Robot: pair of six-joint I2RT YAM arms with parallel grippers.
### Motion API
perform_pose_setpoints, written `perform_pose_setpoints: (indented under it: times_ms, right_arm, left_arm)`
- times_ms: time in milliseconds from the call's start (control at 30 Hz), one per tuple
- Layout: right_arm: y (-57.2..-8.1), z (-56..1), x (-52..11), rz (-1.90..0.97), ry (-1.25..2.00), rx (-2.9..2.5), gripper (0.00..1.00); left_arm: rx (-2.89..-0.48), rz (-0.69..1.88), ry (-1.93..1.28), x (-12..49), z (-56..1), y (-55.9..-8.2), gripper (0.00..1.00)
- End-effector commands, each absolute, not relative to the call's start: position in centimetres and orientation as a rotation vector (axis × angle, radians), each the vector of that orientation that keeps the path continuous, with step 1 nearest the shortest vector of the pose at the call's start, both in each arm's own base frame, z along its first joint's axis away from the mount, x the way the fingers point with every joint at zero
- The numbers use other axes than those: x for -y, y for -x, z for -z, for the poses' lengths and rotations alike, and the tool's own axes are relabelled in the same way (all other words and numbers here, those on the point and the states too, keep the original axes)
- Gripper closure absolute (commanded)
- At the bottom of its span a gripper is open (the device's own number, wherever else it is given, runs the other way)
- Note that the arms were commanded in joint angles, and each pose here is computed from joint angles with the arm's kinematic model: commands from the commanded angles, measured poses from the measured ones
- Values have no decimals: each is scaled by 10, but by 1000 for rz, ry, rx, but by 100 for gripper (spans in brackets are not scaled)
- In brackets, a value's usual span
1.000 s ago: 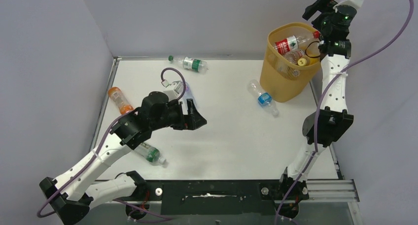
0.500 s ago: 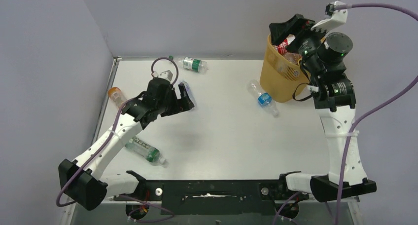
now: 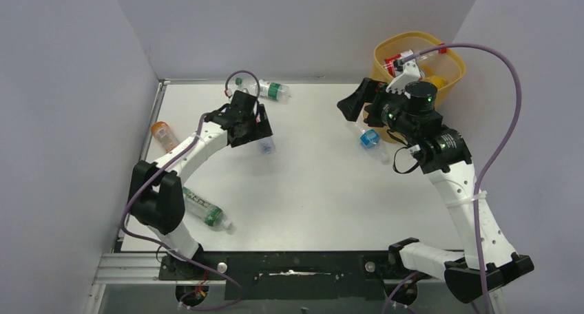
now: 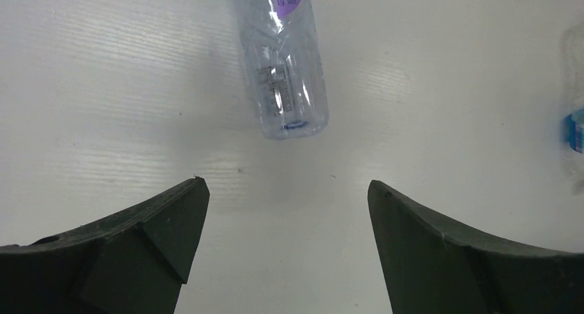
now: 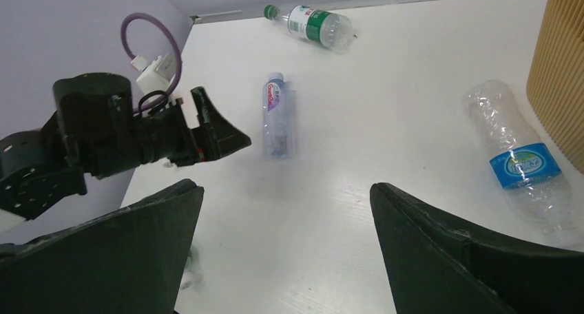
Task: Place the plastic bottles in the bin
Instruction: Pick up the plastic bottle at the center of the board.
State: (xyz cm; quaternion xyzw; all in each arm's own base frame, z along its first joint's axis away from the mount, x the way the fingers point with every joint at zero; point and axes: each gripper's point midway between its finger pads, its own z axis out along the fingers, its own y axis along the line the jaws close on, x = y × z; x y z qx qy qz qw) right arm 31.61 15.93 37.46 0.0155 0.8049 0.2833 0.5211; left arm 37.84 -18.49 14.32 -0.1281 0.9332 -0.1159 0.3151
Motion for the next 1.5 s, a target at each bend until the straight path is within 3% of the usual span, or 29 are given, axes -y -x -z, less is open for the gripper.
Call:
perform_pose_setpoints:
  times_ms: [0, 633, 733, 1033, 1233, 1467]
  right_arm:
    - [-289, -394, -165, -761, 9, -1893, 2]
    - [-268, -353, -166, -793, 32, -1980, 2]
    - [-268, -348, -167, -795, 33, -1989, 2]
    - [-271, -335, -170, -802, 30, -2006, 2]
    - [-275, -335, -170, -796, 21, -2007, 2]
    - [-282, -342, -184, -875, 32, -2002, 2]
  left_arm:
    - [-2384, 274, 352, 194, -150, -411, 13]
    - [-2486, 144, 370, 215, -71, -447, 13]
    - [-2504, 134, 368, 216, -59, -448, 19]
    - [-2526, 128, 322, 211, -54, -434, 58]
    - [-2509, 189, 213, 222, -92, -403, 58]
    - [-2468, 577, -95, 281, -160, -322, 58]
